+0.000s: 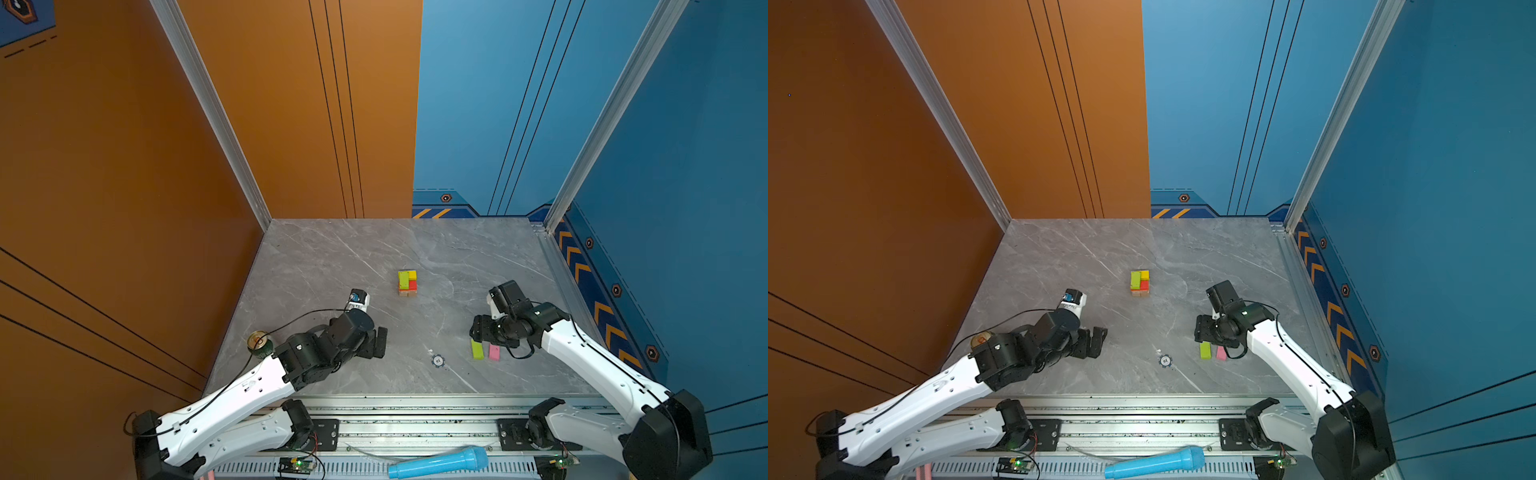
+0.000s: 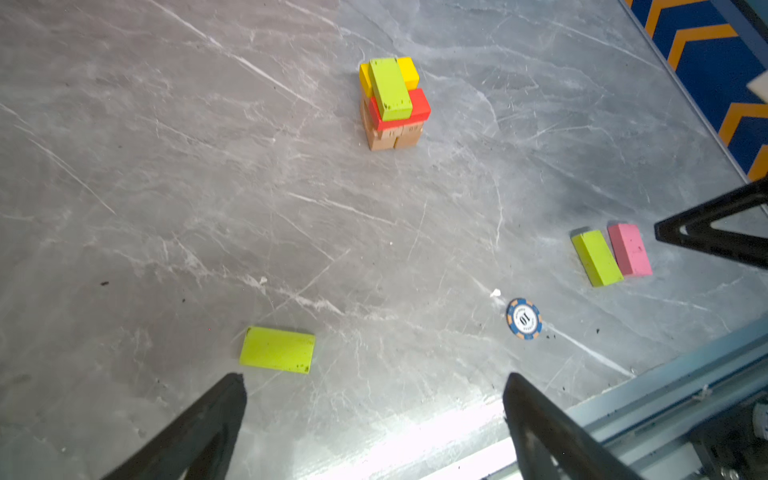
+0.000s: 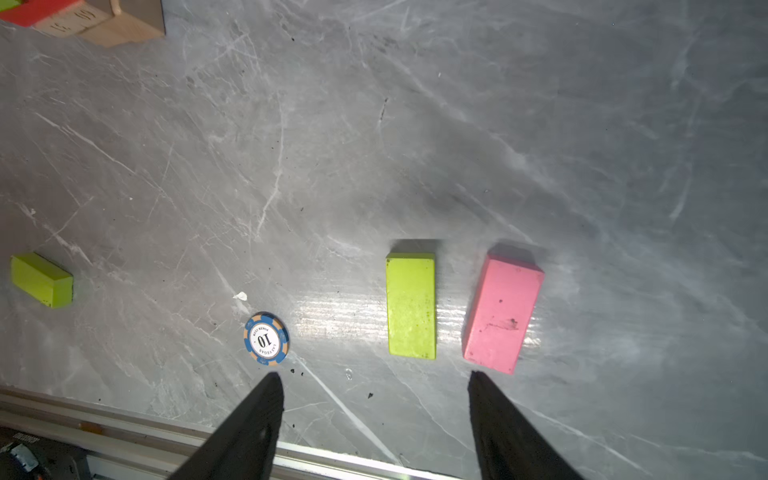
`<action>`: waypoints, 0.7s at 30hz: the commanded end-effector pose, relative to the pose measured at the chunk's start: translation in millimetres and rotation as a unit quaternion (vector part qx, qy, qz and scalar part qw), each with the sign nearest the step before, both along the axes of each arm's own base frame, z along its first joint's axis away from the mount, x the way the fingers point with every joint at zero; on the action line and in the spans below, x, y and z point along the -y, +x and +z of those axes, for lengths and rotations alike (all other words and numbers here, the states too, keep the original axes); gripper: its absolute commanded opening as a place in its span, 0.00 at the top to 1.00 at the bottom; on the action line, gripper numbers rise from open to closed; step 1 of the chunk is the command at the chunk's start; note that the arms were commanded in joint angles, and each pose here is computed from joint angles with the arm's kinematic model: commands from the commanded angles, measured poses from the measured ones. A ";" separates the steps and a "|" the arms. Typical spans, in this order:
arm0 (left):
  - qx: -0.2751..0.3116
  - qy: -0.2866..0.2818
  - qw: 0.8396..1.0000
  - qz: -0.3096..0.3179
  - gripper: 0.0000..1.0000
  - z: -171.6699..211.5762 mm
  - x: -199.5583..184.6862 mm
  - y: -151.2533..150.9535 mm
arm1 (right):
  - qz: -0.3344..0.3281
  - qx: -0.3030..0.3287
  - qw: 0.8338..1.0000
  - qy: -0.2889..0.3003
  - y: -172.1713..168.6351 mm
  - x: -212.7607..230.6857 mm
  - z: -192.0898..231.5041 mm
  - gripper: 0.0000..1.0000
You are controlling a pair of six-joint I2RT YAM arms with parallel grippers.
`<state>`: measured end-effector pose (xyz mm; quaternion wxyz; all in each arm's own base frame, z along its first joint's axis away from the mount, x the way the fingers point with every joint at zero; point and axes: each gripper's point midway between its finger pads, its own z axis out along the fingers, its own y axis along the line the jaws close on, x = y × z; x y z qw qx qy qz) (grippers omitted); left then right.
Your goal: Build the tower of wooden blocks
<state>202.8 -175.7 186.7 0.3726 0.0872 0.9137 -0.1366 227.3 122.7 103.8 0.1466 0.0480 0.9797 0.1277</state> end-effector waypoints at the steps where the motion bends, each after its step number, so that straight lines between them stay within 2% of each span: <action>1: -0.011 -0.026 1.000 0.001 0.02 -9.4 -2.0 -12.4 | -0.014 0.004 1.000 -0.020 3.8 0.8 -6.6 0.29; 7: -0.013 -0.040 0.999 -0.004 0.02 -16.7 -7.8 -21.4 | -0.016 -0.019 0.999 -0.036 1.7 3.6 -28.6 0.29; 13: -0.022 -0.025 0.999 -0.014 0.02 -24.7 -5.1 -22.2 | -0.012 -0.051 0.998 -0.043 -1.5 2.8 -59.9 0.29; 21: -0.031 -0.001 0.999 -0.038 0.02 -28.1 21.7 -8.0 | -0.008 -0.061 0.997 -0.056 1.9 3.1 -74.7 0.42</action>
